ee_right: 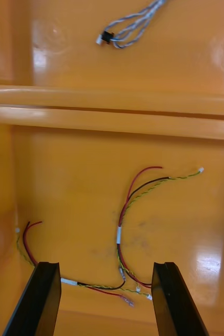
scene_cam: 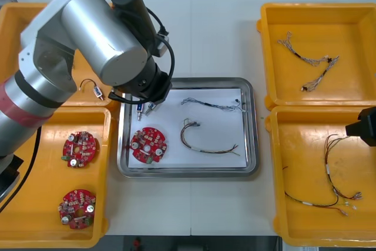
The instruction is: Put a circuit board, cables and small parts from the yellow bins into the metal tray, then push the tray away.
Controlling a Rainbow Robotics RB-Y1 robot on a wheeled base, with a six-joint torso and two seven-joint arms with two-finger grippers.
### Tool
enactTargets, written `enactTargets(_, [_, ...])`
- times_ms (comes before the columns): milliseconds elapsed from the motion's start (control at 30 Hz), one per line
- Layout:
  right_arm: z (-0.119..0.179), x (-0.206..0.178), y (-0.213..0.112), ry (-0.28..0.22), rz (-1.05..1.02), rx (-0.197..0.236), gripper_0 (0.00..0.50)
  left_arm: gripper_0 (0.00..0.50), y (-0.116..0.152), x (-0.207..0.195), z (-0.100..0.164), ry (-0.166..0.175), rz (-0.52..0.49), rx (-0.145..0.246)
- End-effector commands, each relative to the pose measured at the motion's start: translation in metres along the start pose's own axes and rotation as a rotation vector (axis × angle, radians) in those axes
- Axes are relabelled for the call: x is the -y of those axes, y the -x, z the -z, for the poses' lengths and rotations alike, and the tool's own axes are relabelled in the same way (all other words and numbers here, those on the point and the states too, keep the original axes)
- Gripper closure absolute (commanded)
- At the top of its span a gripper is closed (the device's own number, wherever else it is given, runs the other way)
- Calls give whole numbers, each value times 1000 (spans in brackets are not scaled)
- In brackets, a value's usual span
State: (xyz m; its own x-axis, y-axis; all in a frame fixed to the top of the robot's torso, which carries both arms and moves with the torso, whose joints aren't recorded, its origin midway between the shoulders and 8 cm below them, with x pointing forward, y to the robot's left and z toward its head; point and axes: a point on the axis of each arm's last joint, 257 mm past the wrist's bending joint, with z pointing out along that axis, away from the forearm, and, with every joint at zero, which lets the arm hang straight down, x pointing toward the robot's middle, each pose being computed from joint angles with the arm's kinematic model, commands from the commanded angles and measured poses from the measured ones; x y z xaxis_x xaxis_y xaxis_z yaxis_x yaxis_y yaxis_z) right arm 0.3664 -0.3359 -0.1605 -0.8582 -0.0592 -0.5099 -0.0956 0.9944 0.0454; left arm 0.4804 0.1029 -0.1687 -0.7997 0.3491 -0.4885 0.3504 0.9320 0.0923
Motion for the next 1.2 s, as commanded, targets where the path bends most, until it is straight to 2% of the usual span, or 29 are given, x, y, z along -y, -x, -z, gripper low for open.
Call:
enactTargets(33, [27,-24,20,-7,161,63,0,0,6,-27,45,12,77,26])
enactTargets(133, [32,-52,21,38,260,62,0,0,-3,-45,62,30,90,3])
enactTargets(167, [32,-58,20,49,278,59,0,0,-3,-47,65,28,91,7])
enactTargets(233, [32,-82,18,103,351,44,0,0,-2,-58,76,24,96,40])
enactTargets(400, [34,-128,23,177,493,36,0,0,-11,-88,90,32,88,64])
enactTargets(567, [31,-179,19,223,674,16,0,0,-33,-127,102,74,97,74])
enactTargets(700, [22,-211,13,226,786,5,0,0,-57,-157,107,100,138,50])
enactTargets(833, [12,-236,10,218,881,-3,0,0,-71,-180,115,116,175,49])
enactTargets(1067, [-10,-269,-4,175,1094,-26,0,0,-103,-219,126,155,259,28])
enactTargets(1133, [-17,-275,-6,156,1163,-27,0,0,-111,-225,129,155,282,23])
enactTargets(1200, [-25,-289,-11,159,1251,-20,0,0,-124,-229,129,144,305,6])
